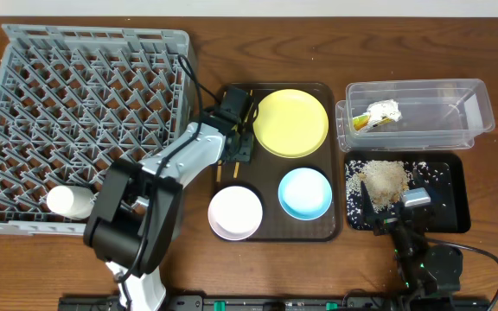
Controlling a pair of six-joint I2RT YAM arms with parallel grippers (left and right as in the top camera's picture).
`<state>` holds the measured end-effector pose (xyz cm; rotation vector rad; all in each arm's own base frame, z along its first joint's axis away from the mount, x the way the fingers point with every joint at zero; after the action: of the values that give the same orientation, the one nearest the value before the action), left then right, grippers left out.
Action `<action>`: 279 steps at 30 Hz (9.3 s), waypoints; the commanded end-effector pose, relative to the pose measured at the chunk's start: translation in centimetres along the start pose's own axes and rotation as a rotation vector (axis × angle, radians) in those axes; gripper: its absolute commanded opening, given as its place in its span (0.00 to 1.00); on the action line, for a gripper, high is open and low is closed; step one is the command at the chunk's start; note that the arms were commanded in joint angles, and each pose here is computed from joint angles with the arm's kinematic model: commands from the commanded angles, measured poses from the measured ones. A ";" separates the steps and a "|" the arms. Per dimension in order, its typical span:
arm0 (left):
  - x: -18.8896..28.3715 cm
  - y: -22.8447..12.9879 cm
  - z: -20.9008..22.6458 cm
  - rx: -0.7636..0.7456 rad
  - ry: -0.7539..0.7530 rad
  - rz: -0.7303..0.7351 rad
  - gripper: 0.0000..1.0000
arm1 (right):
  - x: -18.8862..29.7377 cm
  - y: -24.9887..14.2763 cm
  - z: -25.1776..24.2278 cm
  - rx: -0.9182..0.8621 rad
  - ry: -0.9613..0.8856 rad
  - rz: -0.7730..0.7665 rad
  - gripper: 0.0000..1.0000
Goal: Sort waste into correct bins and load items into the dishwasher
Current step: 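Grasp a wooden chopstick on the brown tray with the left gripper, then carry the chopstick left and drop it into the dish rack, then grasp the second wooden chopstick on the tray with the left gripper, then carry the second chopstick into the dish rack and release, then reach the left gripper to the light-blue bowl and grasp its rim, then carry the blue bowl left and set it in the dish rack, then reach back to the tray and grasp the pink-white bowl rim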
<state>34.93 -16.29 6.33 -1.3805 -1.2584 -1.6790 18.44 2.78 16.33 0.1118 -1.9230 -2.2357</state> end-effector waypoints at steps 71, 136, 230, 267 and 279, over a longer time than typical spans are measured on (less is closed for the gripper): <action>2.0 0.3 2.9 0.039 0.019 0.013 0.48 | 0.0 0.0 -0.2 -0.001 -0.011 -0.003 0.99; 13.9 -2.2 10.3 0.093 0.473 -0.026 0.08 | 0.0 0.0 -0.2 -0.001 -0.011 -0.002 0.99; 21.5 -6.6 17.4 0.539 0.484 -0.126 0.08 | 0.0 0.0 -0.2 -0.001 -0.011 -0.003 0.99; 14.8 -2.1 14.9 -0.023 1.360 0.171 0.08 | 0.0 0.0 -0.2 -0.001 -0.011 -0.003 0.99; 14.8 -2.3 15.5 -0.014 1.367 0.189 0.08 | 0.0 0.0 -0.2 -0.001 -0.011 -0.003 0.99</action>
<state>34.71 -0.21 20.07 -0.1257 -0.3313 -1.8652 18.44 2.78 16.33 0.1118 -1.9230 -2.2357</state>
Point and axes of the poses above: each gripper's point midway between its finger pads, its own x axis back along the fingers, its own z axis along the line the jaws close on, y = z × x, the point moved 6 cm from there along x, back along the fingers, and after that the axes turned 14 degrees about -x, right-handed, at the moved point
